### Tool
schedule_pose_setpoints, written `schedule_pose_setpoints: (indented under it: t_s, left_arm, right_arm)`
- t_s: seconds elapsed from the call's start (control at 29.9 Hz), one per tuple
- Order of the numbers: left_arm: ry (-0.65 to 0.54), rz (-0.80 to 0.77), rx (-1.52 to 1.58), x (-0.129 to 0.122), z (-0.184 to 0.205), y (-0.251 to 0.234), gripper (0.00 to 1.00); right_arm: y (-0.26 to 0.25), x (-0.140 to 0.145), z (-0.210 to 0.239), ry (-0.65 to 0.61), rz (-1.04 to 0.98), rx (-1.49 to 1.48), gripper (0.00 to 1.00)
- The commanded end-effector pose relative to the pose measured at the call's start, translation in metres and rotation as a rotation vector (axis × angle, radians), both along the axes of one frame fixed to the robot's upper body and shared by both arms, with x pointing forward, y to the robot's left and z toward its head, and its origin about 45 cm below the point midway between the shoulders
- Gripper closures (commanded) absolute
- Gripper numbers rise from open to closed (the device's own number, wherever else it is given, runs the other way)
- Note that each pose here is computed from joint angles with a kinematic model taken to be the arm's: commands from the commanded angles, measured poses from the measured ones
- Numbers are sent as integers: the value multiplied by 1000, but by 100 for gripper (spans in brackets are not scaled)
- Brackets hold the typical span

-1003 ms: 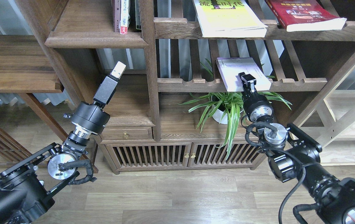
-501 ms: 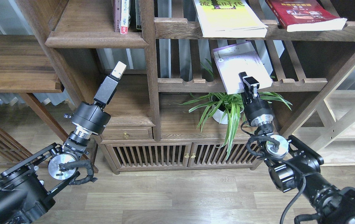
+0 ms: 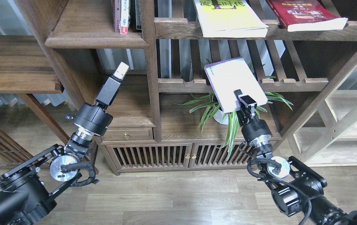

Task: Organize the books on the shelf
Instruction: 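Pull the white book off the shelf toward the left gripper, then grasp the white book with the left gripper beside the right gripper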

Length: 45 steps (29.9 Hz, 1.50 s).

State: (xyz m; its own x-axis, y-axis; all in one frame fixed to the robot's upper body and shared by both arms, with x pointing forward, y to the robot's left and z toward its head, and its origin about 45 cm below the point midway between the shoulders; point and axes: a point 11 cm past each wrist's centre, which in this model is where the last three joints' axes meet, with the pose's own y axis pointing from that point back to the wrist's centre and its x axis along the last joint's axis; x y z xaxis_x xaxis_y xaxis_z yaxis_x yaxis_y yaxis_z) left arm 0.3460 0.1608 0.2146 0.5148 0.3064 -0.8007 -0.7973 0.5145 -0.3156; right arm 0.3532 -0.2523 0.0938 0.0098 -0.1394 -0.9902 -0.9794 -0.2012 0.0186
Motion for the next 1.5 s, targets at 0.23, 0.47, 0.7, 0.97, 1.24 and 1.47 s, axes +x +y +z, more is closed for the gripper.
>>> schedule_pose_setpoints:
  t_s: [0.23,0.47,0.7,0.97,1.24,1.47]
  left_arm:
    - [82,-76,33,-26,-27,-10,1]
    - [163,-109,55,-45,-54,-15,1]
    - [219,-152,28,-57,-68,-38,1]
    - [343,-173,-22,-61,-80,-36,1]
    - [381,-166,-28,-72,-88,-28,1]
    - [405,-161,-86,-73,-82,-30,1]
  right_arm:
    - [29,-26,21,-60,89,85,96]
    - [47,-41,19,-51,158,88,96]
    - [87,-59,13,-27,261,118,96]
    - [140,-68,26,-65,332,189,96]
    - [167,-81,26,-61,407,197,96]
    - [179,-91,22,-52,463,183,96]
